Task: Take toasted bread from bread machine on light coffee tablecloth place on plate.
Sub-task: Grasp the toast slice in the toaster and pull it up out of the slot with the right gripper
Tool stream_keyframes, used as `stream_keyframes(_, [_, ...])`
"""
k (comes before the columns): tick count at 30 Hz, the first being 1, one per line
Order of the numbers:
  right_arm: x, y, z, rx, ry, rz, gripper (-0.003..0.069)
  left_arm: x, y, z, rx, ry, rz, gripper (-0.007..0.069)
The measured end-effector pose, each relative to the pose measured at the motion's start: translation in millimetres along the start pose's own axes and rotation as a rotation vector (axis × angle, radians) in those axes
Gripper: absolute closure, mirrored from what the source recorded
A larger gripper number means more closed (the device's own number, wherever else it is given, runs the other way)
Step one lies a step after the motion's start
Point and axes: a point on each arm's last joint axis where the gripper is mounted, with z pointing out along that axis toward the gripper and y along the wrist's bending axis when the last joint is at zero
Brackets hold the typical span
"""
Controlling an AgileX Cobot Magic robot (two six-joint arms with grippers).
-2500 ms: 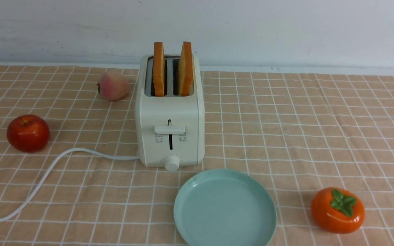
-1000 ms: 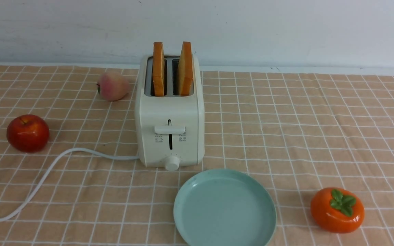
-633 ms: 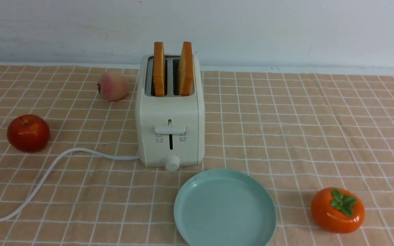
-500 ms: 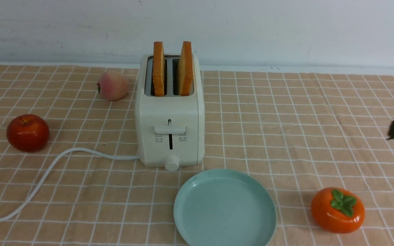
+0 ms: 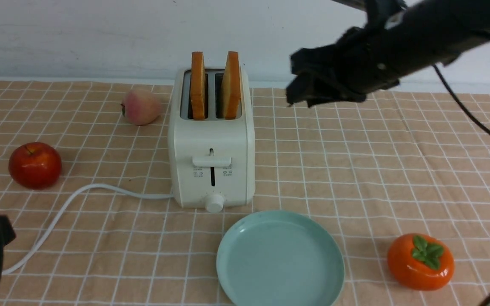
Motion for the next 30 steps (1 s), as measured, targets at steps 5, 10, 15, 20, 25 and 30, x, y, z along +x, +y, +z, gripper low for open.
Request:
stream_keyframes(5, [-22.6,26.7,34.4,-0.007,-0.011,-0.062,0.0291,-22.8,-19.9,-1.0,-0.003,0.067,0.098,0.0387])
stream_keyframes(10, [-28.8,28.9,62.6,0.0,-0.031,-0.018,0.0275,-29.0,-23.2,1.1,-0.023,0.09,0.11,0.0387])
stream_keyframes(15, [-25.2,18.1,89.3,0.027,-0.036,0.02,0.0274,-27.7,-23.4,-0.1,-0.023,0.105,0.106,0.0387])
stream_keyframes(20, [-26.4,15.0,97.3,0.031,-0.069,0.023,0.0273,-27.1,-23.1,-0.4,-0.025,0.11,0.108,0.0387])
stream_keyframes(25, [-28.7,10.0,100.4,0.048,-0.094,0.01,0.0273,-27.0,-23.1,-0.5,-0.025,0.111,0.108,0.0387])
stream_keyframes(30, [-29.0,2.7,104.7,0.074,-0.097,-0.001,0.0273,-27.0,-23.1,-0.5,-0.025,0.111,0.108,0.0387])
